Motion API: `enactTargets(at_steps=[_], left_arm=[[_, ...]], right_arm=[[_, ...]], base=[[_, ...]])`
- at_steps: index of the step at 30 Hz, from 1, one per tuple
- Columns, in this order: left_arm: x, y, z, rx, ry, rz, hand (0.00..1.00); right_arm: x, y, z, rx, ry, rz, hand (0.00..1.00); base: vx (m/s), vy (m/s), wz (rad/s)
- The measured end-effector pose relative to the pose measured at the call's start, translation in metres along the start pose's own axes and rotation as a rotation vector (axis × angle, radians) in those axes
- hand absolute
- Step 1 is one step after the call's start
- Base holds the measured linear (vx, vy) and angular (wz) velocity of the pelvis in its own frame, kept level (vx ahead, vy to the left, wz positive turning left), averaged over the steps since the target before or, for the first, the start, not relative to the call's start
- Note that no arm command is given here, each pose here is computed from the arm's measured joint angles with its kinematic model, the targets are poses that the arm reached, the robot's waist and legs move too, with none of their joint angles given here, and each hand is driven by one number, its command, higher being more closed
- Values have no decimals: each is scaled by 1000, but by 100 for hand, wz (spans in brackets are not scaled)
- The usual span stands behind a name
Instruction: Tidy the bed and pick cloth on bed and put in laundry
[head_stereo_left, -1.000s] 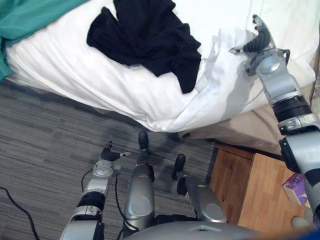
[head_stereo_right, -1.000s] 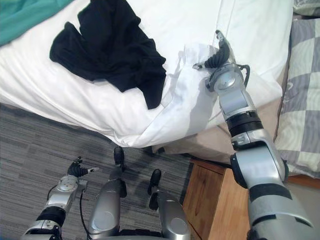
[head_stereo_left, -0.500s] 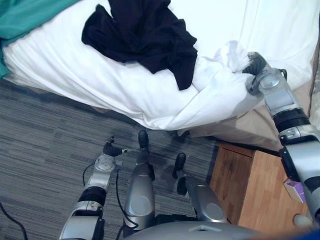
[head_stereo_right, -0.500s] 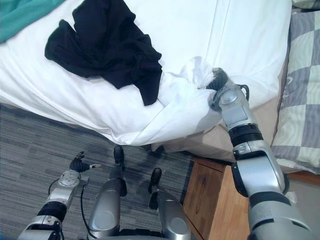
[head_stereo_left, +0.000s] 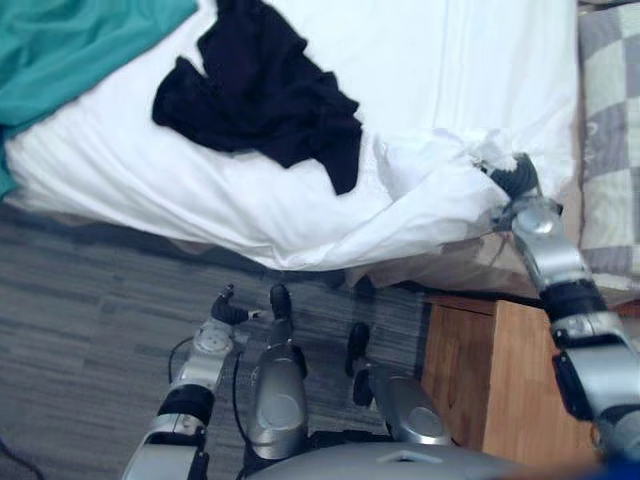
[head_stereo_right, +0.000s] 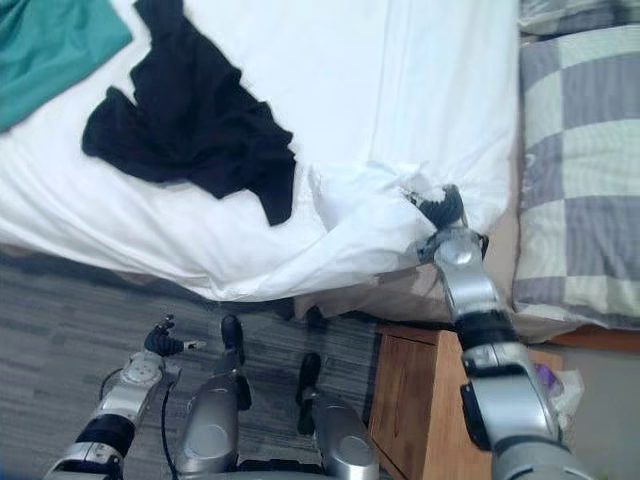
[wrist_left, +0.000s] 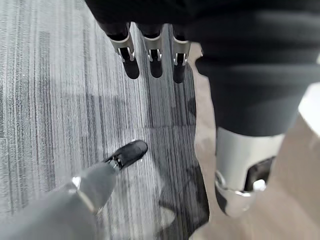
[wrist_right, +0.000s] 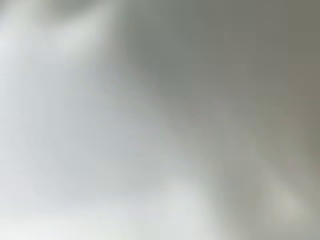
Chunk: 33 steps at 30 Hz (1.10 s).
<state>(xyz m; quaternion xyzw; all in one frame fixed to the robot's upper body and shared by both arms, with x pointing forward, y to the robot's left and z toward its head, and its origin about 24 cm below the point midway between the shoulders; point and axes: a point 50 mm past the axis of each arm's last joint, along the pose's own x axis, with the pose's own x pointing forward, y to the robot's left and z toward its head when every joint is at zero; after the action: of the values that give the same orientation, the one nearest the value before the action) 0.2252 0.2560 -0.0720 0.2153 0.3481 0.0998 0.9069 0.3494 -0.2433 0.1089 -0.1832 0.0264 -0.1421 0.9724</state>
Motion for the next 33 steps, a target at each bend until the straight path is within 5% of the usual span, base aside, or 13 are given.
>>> enactTargets(at_steps=[9, 10, 24, 33], left_arm=[[-26, -46, -62, 17, 188, -129, 0], [-29, -51, -68, 28, 210, -146, 0], [-53, -61, -118, 28, 343, -224, 0], [-72, -68, -142, -38, 416, -248, 0]], right_arm=[[-71, 14, -90, 153, 195, -57, 100], [-74, 15, -94, 167, 206, -65, 0], [-131, 12, -174, 276, 486, -243, 0], [-152, -53, -191, 352, 523, -660, 0]], base=[[85, 40, -14], [38, 50, -11], [74, 45, -17], [15, -25, -14]])
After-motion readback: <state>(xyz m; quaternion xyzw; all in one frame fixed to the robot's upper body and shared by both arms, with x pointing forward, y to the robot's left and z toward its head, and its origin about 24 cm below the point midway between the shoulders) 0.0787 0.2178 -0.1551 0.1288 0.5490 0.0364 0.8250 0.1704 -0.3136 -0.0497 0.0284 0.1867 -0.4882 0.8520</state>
